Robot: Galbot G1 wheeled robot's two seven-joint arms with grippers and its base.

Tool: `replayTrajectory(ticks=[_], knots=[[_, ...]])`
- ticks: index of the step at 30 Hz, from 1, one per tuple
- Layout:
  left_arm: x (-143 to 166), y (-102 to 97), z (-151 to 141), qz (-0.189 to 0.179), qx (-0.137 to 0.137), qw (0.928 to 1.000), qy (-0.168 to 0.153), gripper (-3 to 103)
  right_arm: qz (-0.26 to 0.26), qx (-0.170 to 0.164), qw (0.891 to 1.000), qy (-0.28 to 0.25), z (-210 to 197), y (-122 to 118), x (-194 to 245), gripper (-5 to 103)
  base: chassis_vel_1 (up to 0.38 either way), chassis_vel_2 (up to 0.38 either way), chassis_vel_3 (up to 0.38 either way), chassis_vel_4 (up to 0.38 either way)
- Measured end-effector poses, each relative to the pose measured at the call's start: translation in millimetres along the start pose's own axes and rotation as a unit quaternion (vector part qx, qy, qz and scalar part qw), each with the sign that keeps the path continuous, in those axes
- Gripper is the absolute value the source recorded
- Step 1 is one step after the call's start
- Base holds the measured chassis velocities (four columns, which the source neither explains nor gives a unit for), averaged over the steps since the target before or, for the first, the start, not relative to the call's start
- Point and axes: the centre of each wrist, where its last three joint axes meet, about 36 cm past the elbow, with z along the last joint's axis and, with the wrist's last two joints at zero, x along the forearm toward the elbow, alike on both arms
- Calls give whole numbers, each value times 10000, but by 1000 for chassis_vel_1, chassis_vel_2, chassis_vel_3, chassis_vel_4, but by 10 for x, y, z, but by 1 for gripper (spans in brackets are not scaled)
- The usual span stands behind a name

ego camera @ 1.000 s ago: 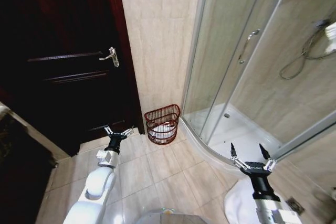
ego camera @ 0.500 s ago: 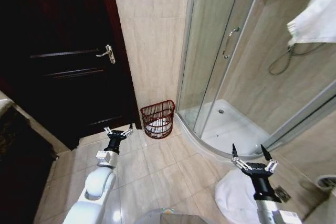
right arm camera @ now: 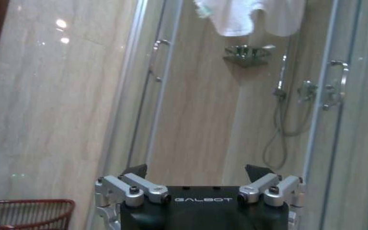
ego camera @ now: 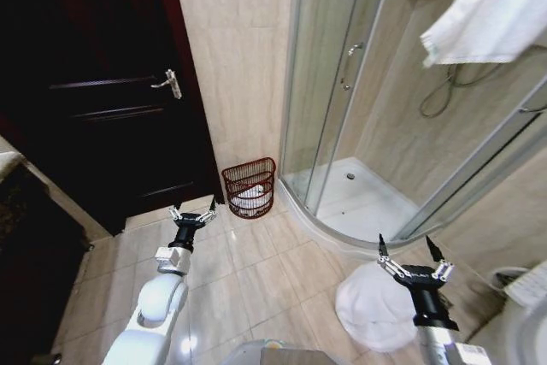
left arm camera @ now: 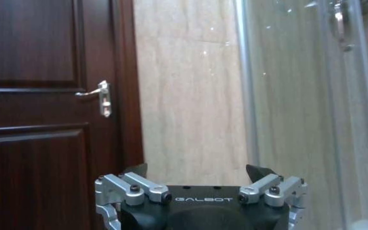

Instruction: Discard the used towel into the hamper.

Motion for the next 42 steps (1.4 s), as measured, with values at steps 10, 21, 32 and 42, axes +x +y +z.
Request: replayTrajectory(ticks=[10,21,32,42], knots=[[7,-58,14,47,63,10000,-10,100,39,8,10000,-45,48,-2,-1,100,-233,-346,211,345],[-12,-91,-14,263,109,9996,16,99,194,105,9997,-101,29,11,-38,100,-19,-79,61,50],[-78,-212,-93,453,164,9988,68,100,271,190,9993,-175,-25,-1,-31,100,8,35,-35,-7],[-113,-251,-127,458,102,9989,93,100,353,195,9990,-174,-27,-31,-18,100,-46,-29,-16,-27]])
